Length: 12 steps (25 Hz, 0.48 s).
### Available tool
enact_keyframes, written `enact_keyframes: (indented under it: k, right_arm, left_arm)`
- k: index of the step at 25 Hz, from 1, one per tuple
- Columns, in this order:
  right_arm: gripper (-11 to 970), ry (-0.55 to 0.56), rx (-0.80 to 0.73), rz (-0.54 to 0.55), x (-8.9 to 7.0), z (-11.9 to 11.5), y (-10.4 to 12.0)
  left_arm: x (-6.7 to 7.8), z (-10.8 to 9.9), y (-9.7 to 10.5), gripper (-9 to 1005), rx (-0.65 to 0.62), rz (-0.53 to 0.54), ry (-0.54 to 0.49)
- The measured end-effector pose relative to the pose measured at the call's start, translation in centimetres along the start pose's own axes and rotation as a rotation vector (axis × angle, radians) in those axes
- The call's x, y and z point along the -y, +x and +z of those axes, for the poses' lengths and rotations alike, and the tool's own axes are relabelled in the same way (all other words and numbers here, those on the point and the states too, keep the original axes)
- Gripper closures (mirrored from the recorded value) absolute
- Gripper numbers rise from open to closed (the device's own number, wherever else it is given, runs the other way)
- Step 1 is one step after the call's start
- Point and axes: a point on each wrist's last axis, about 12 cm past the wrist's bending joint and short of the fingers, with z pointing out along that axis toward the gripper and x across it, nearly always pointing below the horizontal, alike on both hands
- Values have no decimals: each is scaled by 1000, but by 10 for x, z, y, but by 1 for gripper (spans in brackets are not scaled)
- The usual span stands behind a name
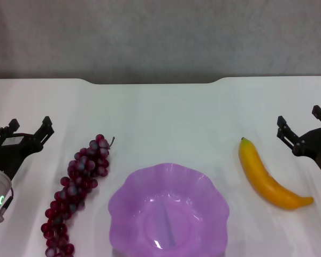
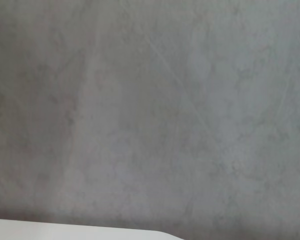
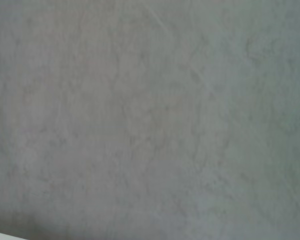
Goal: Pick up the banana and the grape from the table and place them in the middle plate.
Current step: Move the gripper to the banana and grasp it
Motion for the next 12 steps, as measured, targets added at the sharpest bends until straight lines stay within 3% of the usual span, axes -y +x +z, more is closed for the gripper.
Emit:
enact_keyframes:
  k: [12]
  right_arm:
    - [79, -22, -7, 43, -7, 2, -3]
  left_arm:
    - [-2, 0, 4, 122, -32, 10, -8]
